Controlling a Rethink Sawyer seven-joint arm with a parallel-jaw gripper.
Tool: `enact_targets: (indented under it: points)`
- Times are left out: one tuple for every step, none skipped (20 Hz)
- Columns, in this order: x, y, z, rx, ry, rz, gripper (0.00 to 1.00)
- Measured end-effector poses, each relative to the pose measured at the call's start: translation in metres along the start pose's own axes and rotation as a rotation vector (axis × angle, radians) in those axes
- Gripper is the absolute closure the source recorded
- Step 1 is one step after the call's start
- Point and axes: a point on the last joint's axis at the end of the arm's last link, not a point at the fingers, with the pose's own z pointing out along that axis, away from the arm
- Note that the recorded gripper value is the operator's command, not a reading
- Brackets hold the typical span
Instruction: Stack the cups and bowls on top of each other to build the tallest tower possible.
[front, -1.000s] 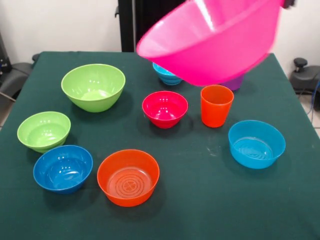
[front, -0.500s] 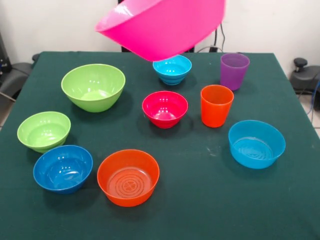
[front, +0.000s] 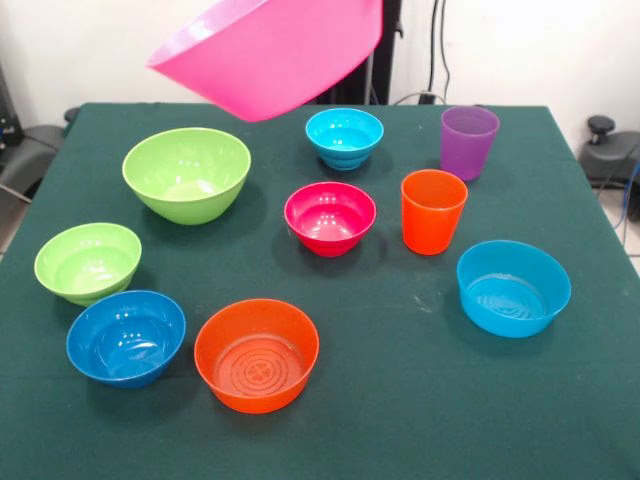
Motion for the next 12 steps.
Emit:
enact_targets:
  points:
    - [0.000, -0.005, 0.003, -0.001, 0.003, 0.008, 1.00]
    - [0.000, -0.008, 0.006, -0.002, 0.004, 0.013, 1.00]
    - [0.000, -0.013, 0.009, -0.003, 0.006, 0.020, 1.00]
    - [0.000, -0.020, 0.014, -0.007, 0.007, 0.032, 1.00]
    - [0.000, -0.024, 0.016, -0.008, 0.008, 0.037, 1.00]
    - [0.000, -0.026, 0.018, -0.010, 0.009, 0.042, 1.00]
    - [0.000, -0.029, 0.020, -0.011, 0.009, 0.046, 1.00]
    - [0.000, -0.034, 0.024, -0.014, 0.012, 0.055, 1.00]
    - [0.000, -0.038, 0.027, -0.016, 0.014, 0.059, 1.00]
    - [0.001, -0.040, 0.029, -0.018, 0.017, 0.063, 1.00]
    - [0.001, -0.042, 0.030, -0.018, 0.019, 0.066, 1.00]
    - [0.002, -0.045, 0.032, -0.020, 0.023, 0.070, 1.00]
